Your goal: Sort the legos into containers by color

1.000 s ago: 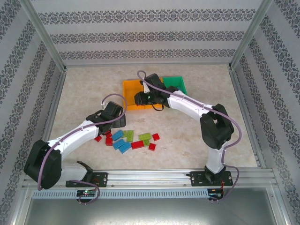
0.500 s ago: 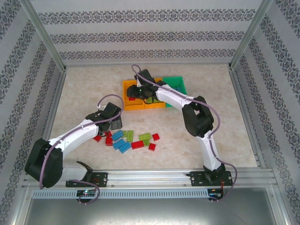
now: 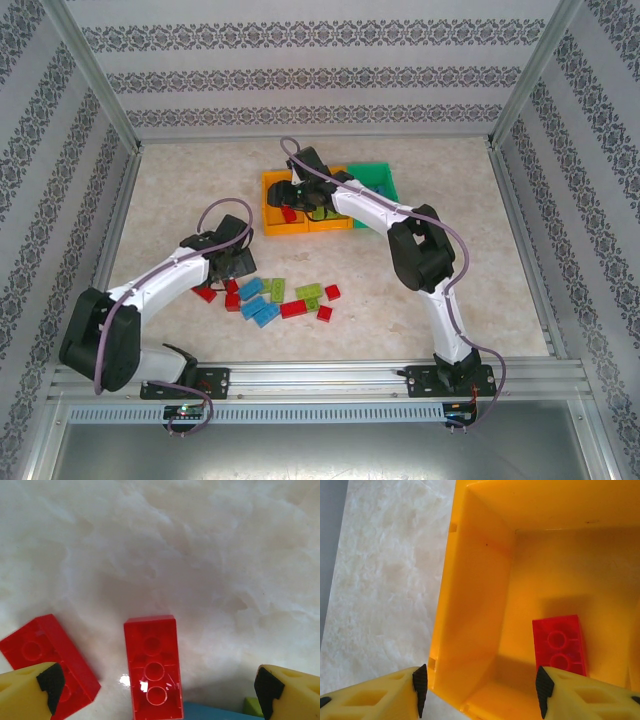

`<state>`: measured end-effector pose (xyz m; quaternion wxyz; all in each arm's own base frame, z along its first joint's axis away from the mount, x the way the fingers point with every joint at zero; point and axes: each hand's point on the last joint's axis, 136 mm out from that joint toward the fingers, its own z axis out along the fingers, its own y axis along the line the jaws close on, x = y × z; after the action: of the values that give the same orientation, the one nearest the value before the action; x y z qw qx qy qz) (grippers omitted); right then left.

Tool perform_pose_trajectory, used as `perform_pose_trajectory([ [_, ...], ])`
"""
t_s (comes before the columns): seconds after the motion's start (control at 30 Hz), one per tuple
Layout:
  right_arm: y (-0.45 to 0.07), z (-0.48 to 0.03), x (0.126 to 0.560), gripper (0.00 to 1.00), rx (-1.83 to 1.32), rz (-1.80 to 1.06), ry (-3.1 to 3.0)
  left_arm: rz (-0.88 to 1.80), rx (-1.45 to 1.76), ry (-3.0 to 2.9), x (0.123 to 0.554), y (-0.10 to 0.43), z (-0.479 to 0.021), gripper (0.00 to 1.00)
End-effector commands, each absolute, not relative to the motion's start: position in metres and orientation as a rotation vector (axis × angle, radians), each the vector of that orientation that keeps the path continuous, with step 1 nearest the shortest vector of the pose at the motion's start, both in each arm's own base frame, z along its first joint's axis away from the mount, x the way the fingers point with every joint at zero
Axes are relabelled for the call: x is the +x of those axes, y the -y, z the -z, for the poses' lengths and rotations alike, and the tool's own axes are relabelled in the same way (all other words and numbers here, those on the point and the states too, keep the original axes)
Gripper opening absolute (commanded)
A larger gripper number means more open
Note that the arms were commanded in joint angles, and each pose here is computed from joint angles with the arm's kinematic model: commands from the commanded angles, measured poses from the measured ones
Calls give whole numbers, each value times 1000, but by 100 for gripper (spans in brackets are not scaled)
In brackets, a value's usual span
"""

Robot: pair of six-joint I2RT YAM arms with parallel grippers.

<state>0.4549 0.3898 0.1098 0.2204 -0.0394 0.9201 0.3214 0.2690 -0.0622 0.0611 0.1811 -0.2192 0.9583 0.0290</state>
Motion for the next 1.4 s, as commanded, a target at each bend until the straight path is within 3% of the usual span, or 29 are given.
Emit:
perform_pose_trajectory([
  [0.0, -391, -144, 453, 62, -130, -899, -2470, -61, -678, -2780, 264, 64, -51, 99],
  [0.33, -373, -183, 434, 68, -181, -901, -2362, -48, -713, -2805, 269, 65, -41, 99],
  [0.6, -329, -178, 422, 70, -112, -816, -2377, -46, -705, -2827, 274, 68, -33, 93],
  [0.87, -280, -156, 410, 71, -12, -739, -2423, -14, -689, -2839, 281, 73, -30, 73],
  [1.07, -250, -143, 400, 71, 50, -689, -2445, 3, -679, -2851, 283, 77, -24, 46],
  [1.37, -220, -138, 382, 72, 89, -609, -2444, 3, -649, -2826, 291, 77, -32, 25],
])
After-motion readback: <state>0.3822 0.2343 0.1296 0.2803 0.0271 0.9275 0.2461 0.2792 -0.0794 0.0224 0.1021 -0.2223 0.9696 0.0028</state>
